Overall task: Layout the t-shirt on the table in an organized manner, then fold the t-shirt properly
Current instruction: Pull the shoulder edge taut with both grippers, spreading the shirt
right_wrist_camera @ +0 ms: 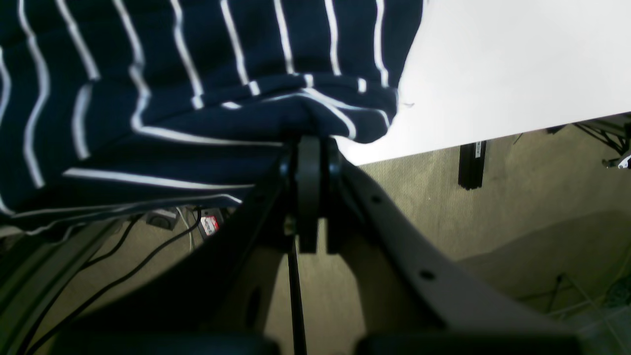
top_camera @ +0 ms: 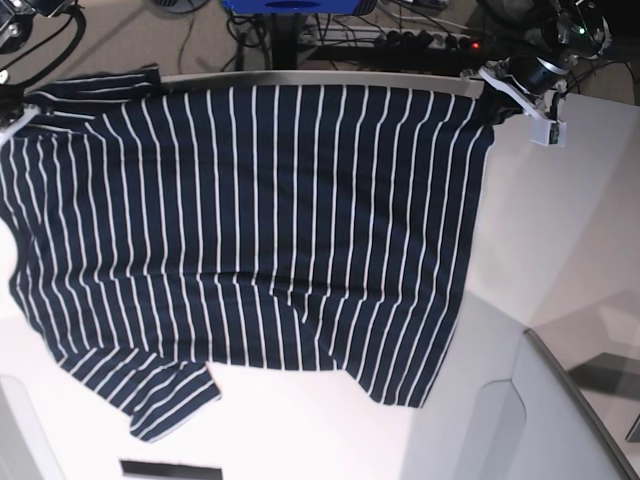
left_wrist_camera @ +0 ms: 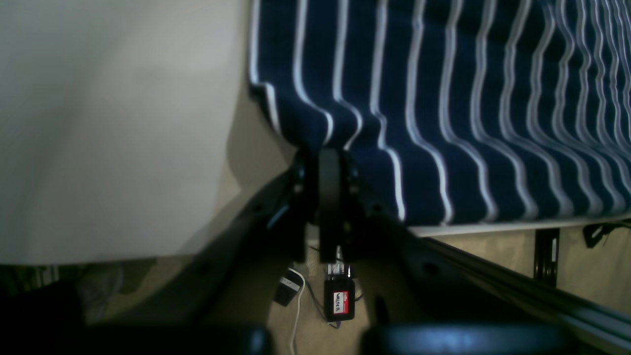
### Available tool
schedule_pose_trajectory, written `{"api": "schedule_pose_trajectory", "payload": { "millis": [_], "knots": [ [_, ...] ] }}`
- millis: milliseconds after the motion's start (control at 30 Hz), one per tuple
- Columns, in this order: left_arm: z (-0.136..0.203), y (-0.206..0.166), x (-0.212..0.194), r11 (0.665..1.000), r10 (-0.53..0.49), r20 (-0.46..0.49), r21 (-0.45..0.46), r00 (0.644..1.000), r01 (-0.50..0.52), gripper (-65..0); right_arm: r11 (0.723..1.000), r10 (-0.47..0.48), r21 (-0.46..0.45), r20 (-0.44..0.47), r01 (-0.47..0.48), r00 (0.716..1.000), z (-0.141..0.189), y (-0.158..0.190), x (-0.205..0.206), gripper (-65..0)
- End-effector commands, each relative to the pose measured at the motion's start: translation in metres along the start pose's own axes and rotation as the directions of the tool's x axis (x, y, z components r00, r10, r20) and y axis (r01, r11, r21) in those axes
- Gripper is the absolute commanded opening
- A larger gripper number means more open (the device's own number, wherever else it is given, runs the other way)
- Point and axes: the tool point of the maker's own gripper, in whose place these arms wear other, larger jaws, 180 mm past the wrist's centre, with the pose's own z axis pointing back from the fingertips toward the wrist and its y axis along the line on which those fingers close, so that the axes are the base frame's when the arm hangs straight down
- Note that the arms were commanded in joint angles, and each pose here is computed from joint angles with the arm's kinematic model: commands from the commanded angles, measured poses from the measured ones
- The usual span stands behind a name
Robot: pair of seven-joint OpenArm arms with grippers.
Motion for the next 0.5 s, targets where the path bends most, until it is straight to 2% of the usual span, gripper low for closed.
{"api": "schedule_pose_trajectory", "payload": {
  "millis": [0,100,300,467],
  "knots": [
    [0.005,0.0,0.005,1.0,-0.003,0.028,0.002,1.0,0.003,-65.0,1.0,0.008,-0.027,0.032,-0.007,0.999,0.005,-0.009,0.011,-64.8],
    [0.005,0.0,0.002,1.0,0.002,0.019,0.002,1.0,-0.002,-65.0,1.0,0.009,-0.027,0.04,-0.008,0.999,0.006,-0.009,0.014,-64.8],
    [0.011,-0.002,-0.019,1.0,0.005,-0.064,0.005,0.998,-0.005,-65.0,0.999,0.013,-0.034,0.04,-0.011,0.999,0.006,-0.012,0.015,-64.8],
    [0.024,-0.006,-0.018,0.999,-0.031,-0.067,0.014,0.997,0.032,-65.0,0.999,0.013,-0.035,0.038,-0.012,0.999,0.006,-0.012,0.014,-64.8]
  ]
}}
